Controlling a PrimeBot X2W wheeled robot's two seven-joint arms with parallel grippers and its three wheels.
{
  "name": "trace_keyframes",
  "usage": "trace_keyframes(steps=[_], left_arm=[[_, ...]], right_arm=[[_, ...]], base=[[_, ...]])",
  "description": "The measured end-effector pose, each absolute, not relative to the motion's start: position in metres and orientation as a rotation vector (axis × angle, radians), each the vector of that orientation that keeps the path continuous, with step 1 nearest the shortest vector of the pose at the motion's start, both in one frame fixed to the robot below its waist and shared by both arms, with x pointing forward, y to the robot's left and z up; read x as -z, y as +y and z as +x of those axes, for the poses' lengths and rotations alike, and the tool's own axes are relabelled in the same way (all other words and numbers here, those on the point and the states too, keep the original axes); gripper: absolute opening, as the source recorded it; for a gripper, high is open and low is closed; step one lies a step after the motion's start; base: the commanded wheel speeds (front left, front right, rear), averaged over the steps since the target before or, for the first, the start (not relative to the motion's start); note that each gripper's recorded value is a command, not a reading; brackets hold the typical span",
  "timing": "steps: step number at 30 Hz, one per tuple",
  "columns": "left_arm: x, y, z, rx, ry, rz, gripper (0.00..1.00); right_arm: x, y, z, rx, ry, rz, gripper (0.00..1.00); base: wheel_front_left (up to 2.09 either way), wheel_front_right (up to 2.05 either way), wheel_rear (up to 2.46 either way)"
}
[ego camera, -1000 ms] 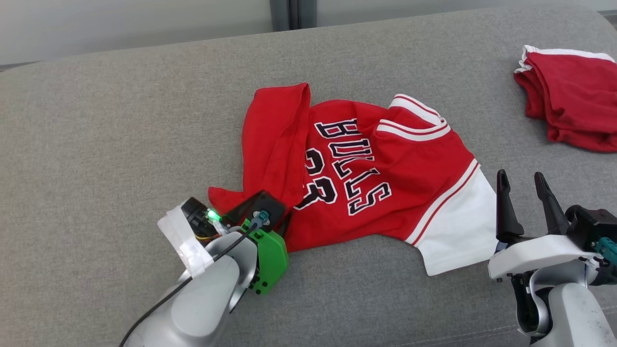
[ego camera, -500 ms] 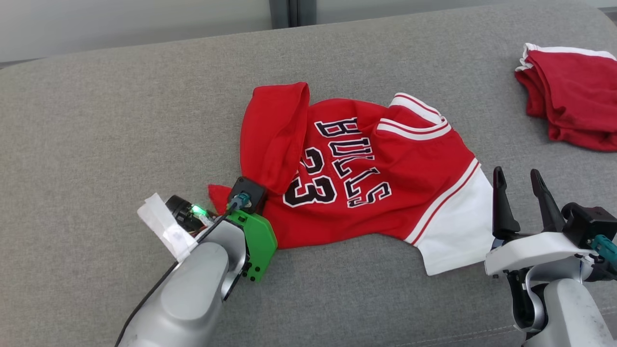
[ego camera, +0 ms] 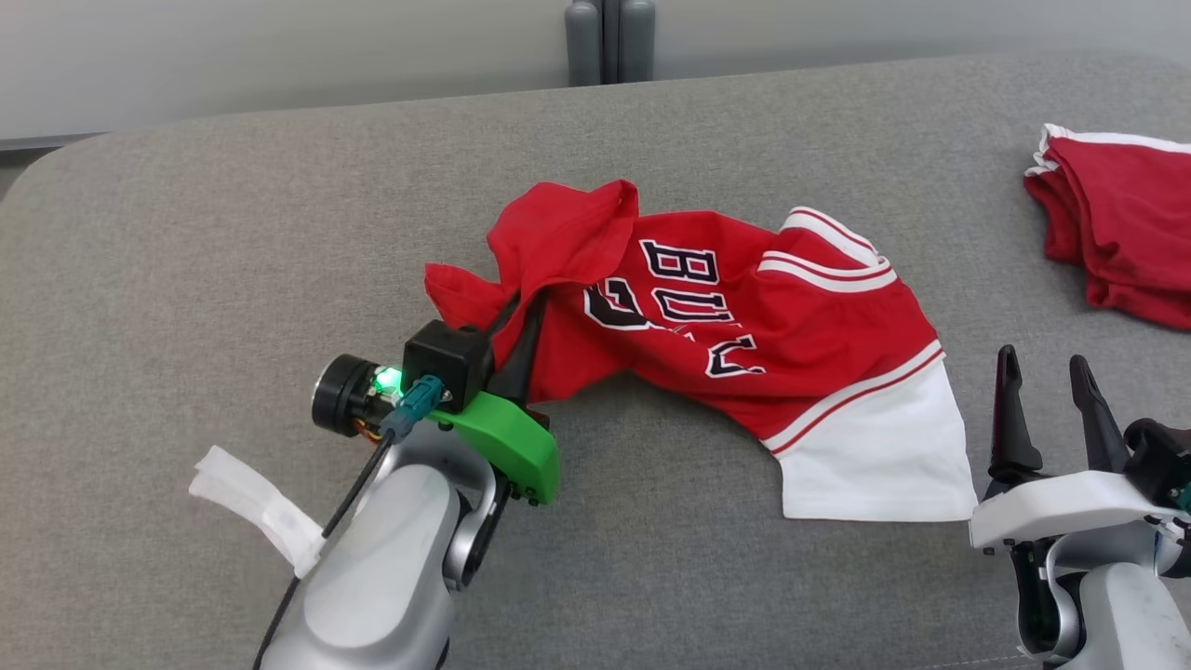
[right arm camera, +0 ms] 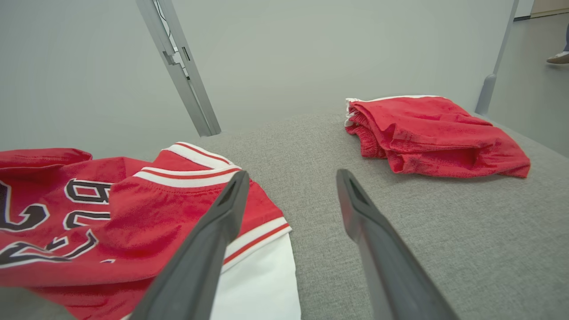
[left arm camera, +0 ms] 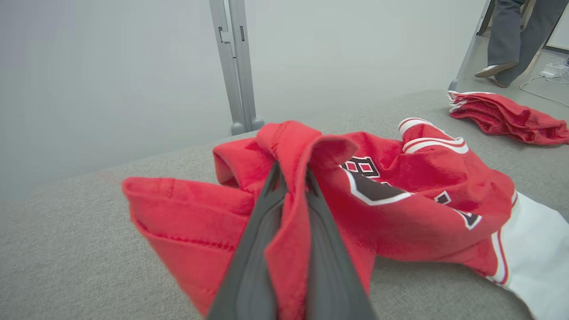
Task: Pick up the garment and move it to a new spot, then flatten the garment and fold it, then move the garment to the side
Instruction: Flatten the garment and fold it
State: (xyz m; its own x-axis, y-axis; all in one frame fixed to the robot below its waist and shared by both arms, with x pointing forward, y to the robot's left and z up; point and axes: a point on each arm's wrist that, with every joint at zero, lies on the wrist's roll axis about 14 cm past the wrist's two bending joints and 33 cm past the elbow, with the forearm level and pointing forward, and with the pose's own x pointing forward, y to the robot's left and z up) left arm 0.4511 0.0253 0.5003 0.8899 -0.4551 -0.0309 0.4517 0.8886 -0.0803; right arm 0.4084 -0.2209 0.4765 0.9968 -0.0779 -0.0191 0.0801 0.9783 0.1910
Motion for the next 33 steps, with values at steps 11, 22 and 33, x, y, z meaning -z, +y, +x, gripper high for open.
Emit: trace_keyframes(steps=[11,22,33], left_arm=[[-0.509,0.028,0.423,0.448,0.092,-0.183,0.0],[-0.498,-0.005,0.474,0.541,0.155,-0.04,0.0],[-0.452,-0.089,0.457,0.798,0.258,0.025,0.36]], right_arm=[[-0.477,-0.207,0.414,0.04,0.011,0.2,1.0],[-0.469,-0.213,0.42,0.055,0.033,0.197,1.0],[-0.449,-0.243,0.404,0.148,0.08,0.188,1.0]], base=[[0.0,0.0,0.0],[0.0,0.0,0.0],[0.0,0.0,0.0]])
